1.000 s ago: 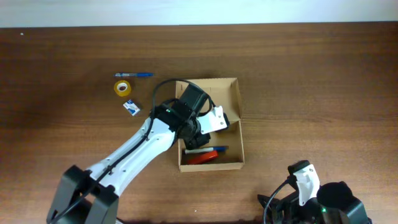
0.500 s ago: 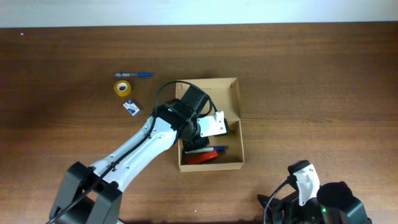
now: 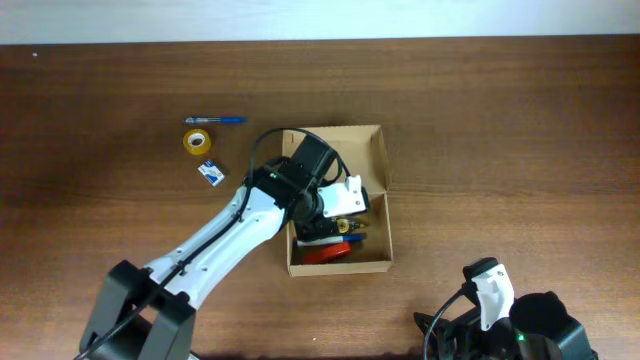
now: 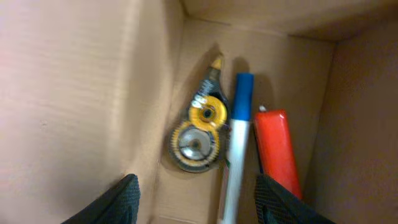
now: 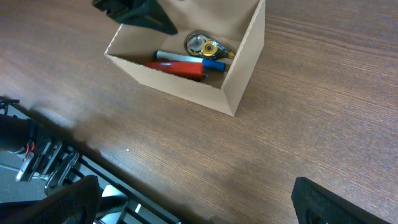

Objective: Pack container
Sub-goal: 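Lower the correction tape into the box, release, and withdraw, then lower the left gripper onto the small staples box and grasp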

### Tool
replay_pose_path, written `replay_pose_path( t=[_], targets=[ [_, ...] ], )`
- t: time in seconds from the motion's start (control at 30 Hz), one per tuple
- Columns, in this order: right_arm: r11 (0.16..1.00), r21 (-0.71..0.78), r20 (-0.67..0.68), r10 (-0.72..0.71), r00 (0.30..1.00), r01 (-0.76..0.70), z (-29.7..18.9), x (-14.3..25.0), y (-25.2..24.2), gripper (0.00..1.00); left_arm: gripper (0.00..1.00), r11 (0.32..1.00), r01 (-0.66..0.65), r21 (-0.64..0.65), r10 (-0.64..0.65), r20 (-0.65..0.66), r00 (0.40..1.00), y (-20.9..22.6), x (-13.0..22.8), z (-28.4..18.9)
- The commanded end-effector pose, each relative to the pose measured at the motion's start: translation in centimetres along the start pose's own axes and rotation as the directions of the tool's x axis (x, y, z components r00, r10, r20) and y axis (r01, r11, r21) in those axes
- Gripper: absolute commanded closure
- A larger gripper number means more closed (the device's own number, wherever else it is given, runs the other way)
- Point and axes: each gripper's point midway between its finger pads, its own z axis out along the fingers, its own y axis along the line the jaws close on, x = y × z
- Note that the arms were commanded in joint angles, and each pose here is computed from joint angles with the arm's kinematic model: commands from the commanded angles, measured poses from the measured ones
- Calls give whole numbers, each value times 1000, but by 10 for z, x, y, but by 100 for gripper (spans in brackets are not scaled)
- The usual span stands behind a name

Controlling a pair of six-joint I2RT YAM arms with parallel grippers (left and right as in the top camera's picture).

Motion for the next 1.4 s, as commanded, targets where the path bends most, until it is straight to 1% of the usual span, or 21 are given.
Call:
replay_pose_path(
  t=[0.0,0.1,0.17,0.23,0.37,0.43,0.53,0.6,0.7,0.87,0.97,1.03,1.23,1.37],
  targets=[
    [1000,-9,-9,-8,1000,8,2,1,2,1,43,985,40,-171,-28,68,997,32,-30,-50],
    [1000,-9,-9,-9,1000,9,2,1,2,1,42,936,82,-342,-62,66,996,60,-31,-94],
    [1000,-10,-9,-9,1000,9,2,1,2,1,42,903,113,-415,-82,93,992,71,-30,-122],
    [1000,-9,-9,-9,1000,9,2,1,2,1,42,874,154,-461,-102,135,986,81,-23,-148],
    [1000,-9,-9,-9,1000,9,2,1,2,1,41,792,299,-532,-219,210,953,104,11,-192],
    [1000,-9,-9,-9,1000,9,2,1,2,1,38,755,345,-558,-273,212,938,114,34,-206],
    [1000,-9,-9,-9,1000,9,2,1,2,1,36,716,404,-569,-365,187,912,127,73,-211],
    [1000,-10,-9,-8,1000,8,2,1,2,1,36,727,412,-549,-394,157,906,132,94,-207],
    [1000,-9,-9,-8,1000,8,2,1,2,1,35,757,439,-484,-422,150,894,141,112,-190],
    [1000,-9,-9,-9,1000,9,2,1,2,1,35,786,465,-407,-486,59,872,157,151,-146],
    [1000,-9,-9,-9,1000,9,2,1,2,1,34,837,439,-328,-463,4,886,159,163,-114],
    [1000,-9,-9,-9,1000,9,2,1,2,1,29,861,428,-274,-451,-24,892,159,169,-91],
    [1000,-9,-9,-9,1000,9,2,1,2,1,28,870,452,-196,-476,-100,874,159,191,-40],
    [1000,-9,-9,-8,1000,8,2,1,2,1,28,862,459,-217,-491,-125,862,168,206,-25]
  ],
)
